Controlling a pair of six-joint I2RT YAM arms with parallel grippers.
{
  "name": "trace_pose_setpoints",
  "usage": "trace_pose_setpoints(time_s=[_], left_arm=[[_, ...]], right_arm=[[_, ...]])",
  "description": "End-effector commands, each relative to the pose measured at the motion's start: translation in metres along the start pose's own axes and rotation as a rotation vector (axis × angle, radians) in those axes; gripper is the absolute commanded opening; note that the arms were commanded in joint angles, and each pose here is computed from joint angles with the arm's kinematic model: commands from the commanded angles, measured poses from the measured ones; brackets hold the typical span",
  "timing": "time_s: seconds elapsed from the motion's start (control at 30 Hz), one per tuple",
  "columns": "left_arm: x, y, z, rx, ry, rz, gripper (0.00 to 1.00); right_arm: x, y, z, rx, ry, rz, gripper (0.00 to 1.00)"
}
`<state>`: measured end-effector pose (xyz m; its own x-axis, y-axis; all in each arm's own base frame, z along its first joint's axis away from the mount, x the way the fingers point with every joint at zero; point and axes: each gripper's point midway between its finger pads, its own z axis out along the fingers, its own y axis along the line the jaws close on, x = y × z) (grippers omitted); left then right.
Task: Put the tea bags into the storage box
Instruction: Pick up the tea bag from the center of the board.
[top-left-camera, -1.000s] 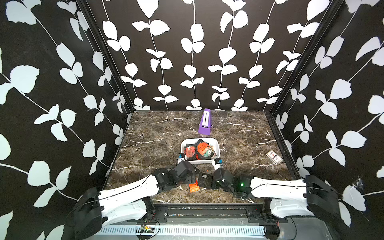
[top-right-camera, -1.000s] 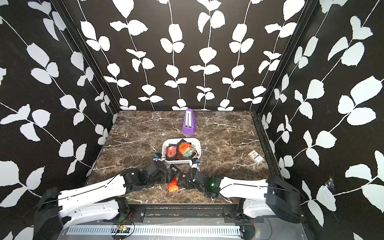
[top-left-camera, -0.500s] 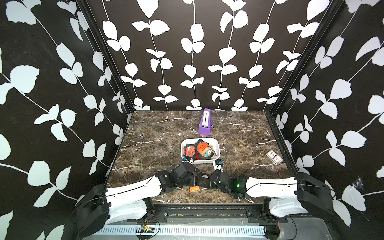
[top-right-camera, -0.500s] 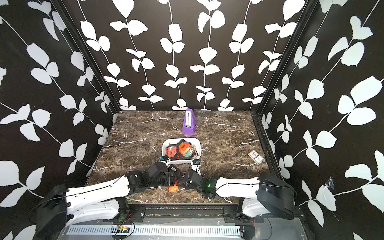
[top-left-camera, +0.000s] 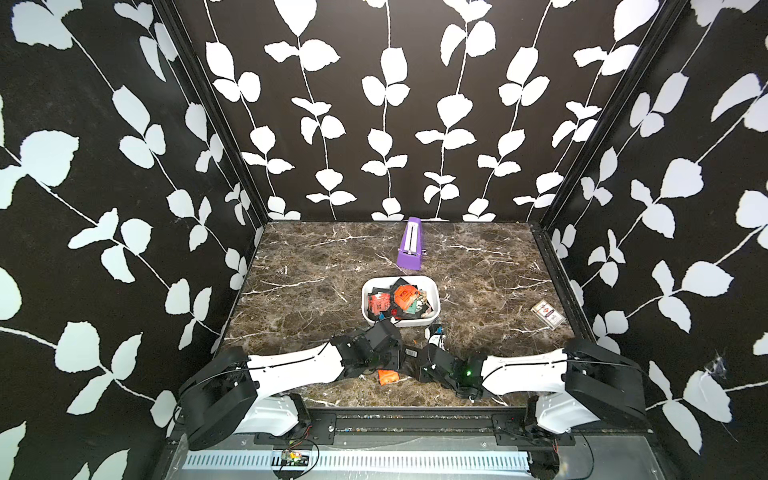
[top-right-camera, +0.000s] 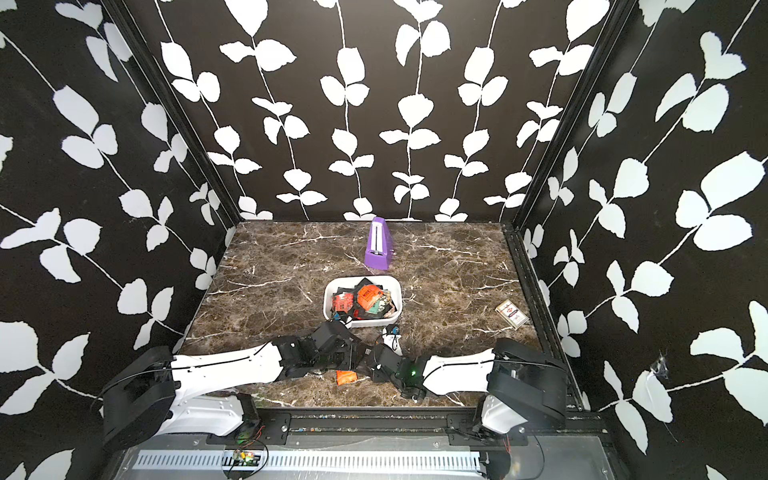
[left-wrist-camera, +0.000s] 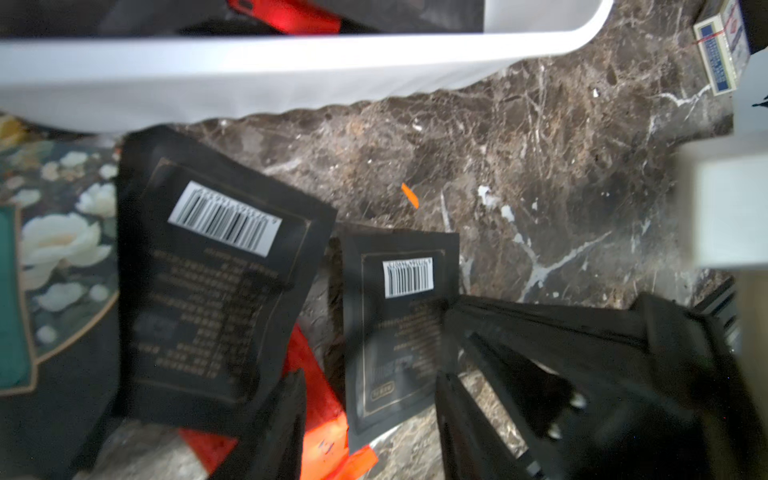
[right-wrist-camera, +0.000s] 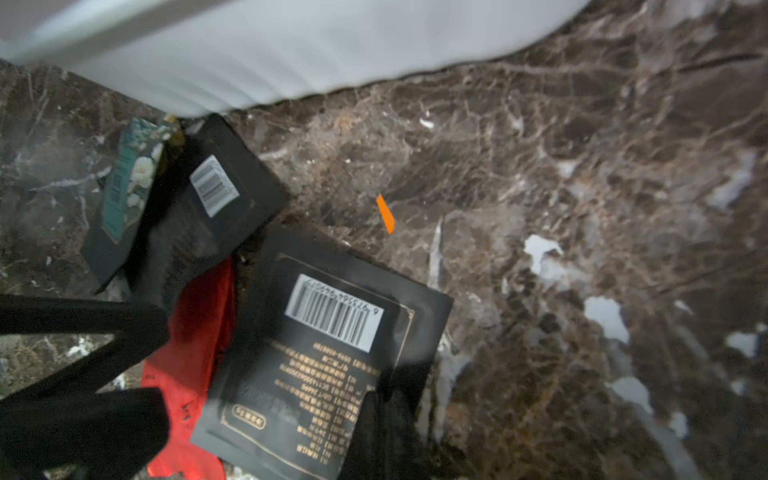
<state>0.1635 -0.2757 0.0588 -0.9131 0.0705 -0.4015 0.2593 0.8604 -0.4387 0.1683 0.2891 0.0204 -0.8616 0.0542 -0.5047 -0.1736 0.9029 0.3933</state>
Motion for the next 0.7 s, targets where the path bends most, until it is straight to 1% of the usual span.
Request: trace_pose_setpoints(time_s=[0.0,0.33,0.67], left_arm=[[-0.013,-0.008,0.001,0.006,-0.037,0.024,0.47],[-0.012,0.001,0.019,-0.054,-0.028,0.022,0.44],[-0.006,0.002,0.025,-0.046,-0.007,0.004,0.37]], right_arm=[[0.007,-0.008,0.004,0.003,0.013,0.025,0.0],[0.016,-0.018,0.007,0.017,0.031,0.041,0.0],[0.017,-0.014,0.01,0.011,0.04,0.037,0.0]])
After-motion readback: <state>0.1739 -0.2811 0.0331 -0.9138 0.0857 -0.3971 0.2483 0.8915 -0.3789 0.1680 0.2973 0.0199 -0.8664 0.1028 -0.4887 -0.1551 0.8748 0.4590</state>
